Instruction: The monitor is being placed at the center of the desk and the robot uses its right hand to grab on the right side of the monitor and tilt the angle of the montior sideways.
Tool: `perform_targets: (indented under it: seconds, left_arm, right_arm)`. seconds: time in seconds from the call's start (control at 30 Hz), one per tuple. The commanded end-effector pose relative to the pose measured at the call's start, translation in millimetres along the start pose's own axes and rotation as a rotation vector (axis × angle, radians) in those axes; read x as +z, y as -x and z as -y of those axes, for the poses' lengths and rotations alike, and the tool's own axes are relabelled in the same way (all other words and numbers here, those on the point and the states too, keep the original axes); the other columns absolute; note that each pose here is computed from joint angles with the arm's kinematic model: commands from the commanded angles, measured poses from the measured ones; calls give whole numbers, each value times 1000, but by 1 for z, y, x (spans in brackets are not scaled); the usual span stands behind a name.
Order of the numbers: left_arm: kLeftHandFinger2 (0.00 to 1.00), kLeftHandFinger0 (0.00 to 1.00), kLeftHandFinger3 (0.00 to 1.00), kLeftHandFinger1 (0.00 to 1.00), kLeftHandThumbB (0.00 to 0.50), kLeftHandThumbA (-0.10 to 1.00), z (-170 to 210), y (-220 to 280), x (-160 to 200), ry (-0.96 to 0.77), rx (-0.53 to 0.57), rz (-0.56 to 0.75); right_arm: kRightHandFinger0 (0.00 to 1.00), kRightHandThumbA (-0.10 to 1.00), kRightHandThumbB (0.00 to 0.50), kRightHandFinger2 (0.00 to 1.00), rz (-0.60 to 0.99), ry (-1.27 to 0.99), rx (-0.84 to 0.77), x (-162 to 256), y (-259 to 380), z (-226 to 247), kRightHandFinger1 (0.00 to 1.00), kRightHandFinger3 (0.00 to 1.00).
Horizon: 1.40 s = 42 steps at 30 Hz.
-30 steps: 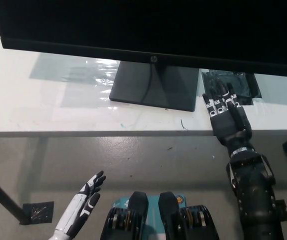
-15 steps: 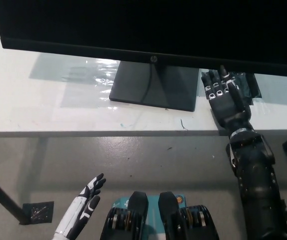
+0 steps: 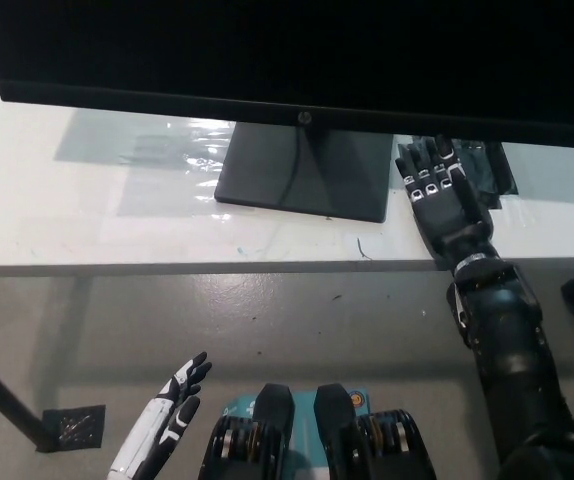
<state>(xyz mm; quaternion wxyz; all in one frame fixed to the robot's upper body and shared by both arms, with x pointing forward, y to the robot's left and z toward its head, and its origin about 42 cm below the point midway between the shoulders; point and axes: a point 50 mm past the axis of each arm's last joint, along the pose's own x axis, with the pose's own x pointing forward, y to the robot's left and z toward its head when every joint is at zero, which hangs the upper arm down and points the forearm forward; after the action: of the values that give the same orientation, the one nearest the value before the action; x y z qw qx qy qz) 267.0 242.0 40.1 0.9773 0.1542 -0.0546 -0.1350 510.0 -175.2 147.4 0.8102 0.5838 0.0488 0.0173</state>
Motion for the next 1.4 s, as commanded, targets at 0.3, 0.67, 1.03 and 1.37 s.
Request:
perform_targets:
  seconds: [0.3,0.67,1.03,1.37]
  left_arm:
    - [1000,1000,1000,1000,305,1000,-8,-6,11,-30,24,73]
    - [1000,1000,1000,1000,305,1000,-8,-5,10,-28,21,69]
    - [1000,1000,1000,1000,285,1000,-8,-4,10,-26,18,69]
    - [1000,1000,1000,1000,292,1000,-8,-5,10,-27,23,72]
  right_arm:
    - [1000,1000,384,1000,86,51,117,27,-31,-55,1000,1000]
    - [1000,1000,415,1000,130,46,228,62,-38,-91,1000,1000]
    - [1000,1000,404,1000,191,57,325,97,-52,-168,1000,1000]
    - [1000,1000,387,1000,201,83,353,95,-59,-199,1000,1000]
